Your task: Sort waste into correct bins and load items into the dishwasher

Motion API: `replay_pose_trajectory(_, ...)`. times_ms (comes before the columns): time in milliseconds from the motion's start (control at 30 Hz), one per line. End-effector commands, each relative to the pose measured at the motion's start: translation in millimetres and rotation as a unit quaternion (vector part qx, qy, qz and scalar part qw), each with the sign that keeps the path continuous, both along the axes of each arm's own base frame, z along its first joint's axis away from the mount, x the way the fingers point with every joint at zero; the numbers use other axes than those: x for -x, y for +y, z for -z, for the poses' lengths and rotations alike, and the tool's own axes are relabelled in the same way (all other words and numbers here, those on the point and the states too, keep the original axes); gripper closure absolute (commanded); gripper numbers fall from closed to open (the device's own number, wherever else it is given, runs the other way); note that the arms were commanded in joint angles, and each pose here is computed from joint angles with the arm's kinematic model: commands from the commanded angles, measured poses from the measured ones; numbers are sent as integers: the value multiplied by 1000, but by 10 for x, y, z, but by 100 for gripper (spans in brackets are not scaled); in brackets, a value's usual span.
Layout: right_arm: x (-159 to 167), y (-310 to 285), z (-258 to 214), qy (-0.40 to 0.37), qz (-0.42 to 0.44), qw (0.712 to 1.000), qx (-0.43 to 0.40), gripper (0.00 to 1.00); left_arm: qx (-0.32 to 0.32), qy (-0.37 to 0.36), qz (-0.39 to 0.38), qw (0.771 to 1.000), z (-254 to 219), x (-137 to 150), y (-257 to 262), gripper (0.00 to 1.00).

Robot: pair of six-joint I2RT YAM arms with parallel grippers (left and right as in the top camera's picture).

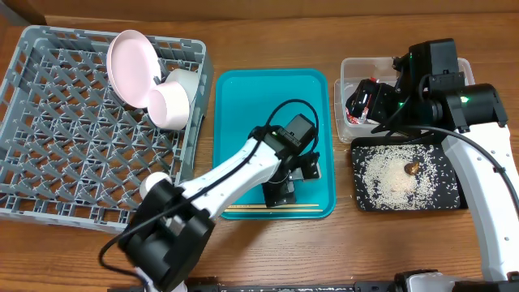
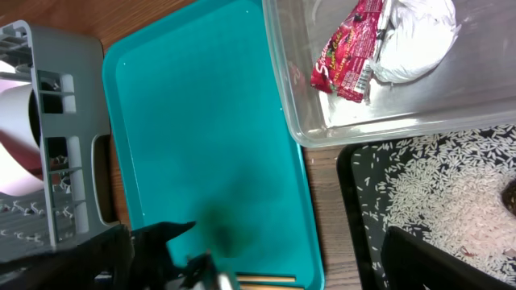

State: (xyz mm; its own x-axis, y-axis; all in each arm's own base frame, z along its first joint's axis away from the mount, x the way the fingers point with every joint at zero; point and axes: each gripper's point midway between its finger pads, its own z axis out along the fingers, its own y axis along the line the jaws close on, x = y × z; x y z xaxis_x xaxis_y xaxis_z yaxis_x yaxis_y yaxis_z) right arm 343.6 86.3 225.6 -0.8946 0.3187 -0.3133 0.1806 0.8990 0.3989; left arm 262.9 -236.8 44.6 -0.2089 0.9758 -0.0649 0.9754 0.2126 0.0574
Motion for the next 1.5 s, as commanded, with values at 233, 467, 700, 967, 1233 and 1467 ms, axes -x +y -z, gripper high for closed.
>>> replay_pose_trajectory(233,-9,0,-16,-5,-1,1000,2,0,-9,5,-5,1000,151,141,89,10)
replay_pose_trajectory(467,-9,0,-16,-5,-1,1000,2,0,-14,23,9,1000,294,326,96,10)
replay_pose_trajectory(700,-9,0,-16,-5,-1,1000,2,0,-15,16,2,1000,326,333,84,9)
replay_pose_trajectory(967,-9,0,-16,-5,-1,1000,2,0,-17,-19,-4,1000,525,265,149,11)
replay_pose_trajectory(1233,-9,0,-16,-5,-1,1000,2,0,-7,-112,-69,991,452,-155,123,35)
replay_pose_trajectory(1467,-9,0,-16,-5,-1,1000,2,0,26,-126,-232,964,419,-418,294,30)
